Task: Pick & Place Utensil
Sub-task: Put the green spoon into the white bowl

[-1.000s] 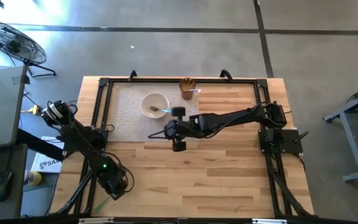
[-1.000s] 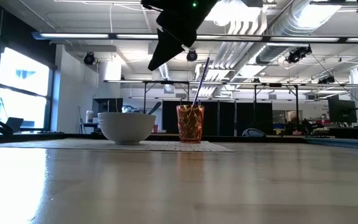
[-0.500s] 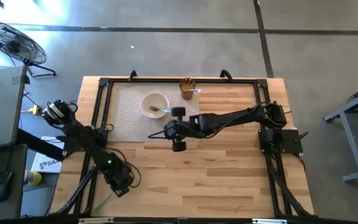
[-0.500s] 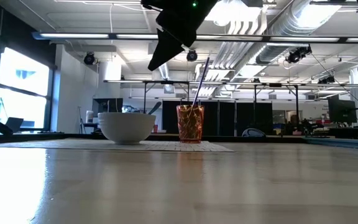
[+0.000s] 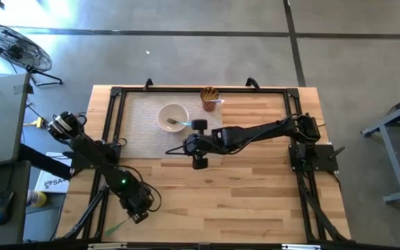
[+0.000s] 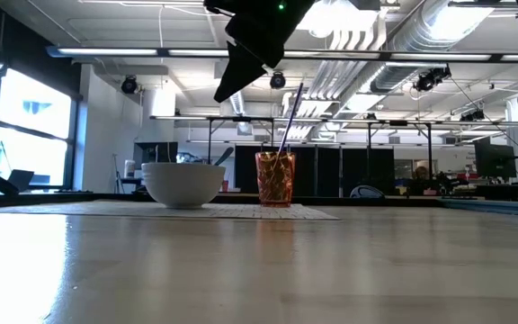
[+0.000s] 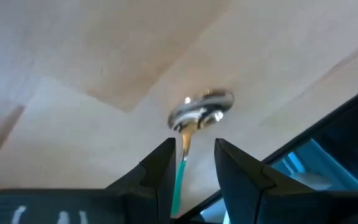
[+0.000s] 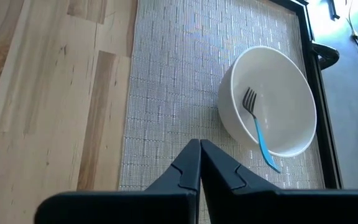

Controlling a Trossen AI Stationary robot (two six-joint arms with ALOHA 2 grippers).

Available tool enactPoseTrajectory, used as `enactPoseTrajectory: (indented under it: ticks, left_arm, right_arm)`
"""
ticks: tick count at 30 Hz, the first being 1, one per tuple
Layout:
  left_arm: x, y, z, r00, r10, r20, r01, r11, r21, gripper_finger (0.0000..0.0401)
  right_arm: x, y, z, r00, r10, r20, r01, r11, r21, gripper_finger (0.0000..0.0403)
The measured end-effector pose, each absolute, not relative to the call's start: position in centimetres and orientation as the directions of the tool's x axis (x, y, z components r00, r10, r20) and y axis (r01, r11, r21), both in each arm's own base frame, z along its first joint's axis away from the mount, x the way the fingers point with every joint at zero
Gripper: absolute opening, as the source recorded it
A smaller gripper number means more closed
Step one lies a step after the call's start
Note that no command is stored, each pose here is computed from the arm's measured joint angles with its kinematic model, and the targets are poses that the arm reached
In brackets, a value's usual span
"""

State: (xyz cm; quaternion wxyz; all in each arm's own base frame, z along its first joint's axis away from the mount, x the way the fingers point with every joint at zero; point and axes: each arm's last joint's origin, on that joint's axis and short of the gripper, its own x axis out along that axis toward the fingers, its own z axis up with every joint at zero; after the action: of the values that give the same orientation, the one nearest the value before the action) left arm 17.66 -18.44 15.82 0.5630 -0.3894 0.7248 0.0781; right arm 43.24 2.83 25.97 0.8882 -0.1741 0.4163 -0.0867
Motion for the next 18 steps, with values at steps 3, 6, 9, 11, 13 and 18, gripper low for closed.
enactPoseTrajectory:
  ticks: [3, 6, 9, 11, 13, 18]
  left_arm:
    - [16.9, -19.1, 15.8, -0.089, -0.48, -0.873, -0.633, 0.704, -0.322, 0.0108]
    - [16.1, -19.9, 15.5, -0.124, -0.473, -0.872, -0.625, 0.72, -0.301, 0.0108]
    - [15.8, -20.4, 15.0, -0.155, -0.463, -0.873, -0.628, 0.728, -0.275, 0.0108]
    - [15.9, -20.4, 14.6, -0.164, -0.452, -0.877, -0.63, 0.732, -0.26, 0.0108]
    - [16.0, -20.6, 14.2, -0.177, -0.453, -0.874, -0.632, 0.733, -0.251, 0.0108]
    - [16.0, -20.7, 13.6, -0.22, -0.458, -0.861, -0.635, 0.737, -0.23, 0.0108]
  right_arm:
    - [43.2, 2.8, 26.0, 0.639, -0.294, -0.711, 0.006, 0.926, -0.378, 0.0002]
    - [43.2, 2.8, 26.0, 0.639, -0.294, -0.711, 0.006, 0.926, -0.377, 0.0004]
    - [43.2, 2.8, 26.0, 0.639, -0.293, -0.711, 0.006, 0.926, -0.377, 0.0002]
    - [43.2, 2.8, 26.0, 0.639, -0.293, -0.711, 0.014, 0.929, -0.371, 0.0001]
    - [43.2, 2.8, 26.0, 0.639, -0.293, -0.711, 0.022, 0.931, -0.364, 0.0002]
    - [43.3, 2.8, 26.0, 0.639, -0.293, -0.711, 0.024, 0.932, -0.362, 0.0003]
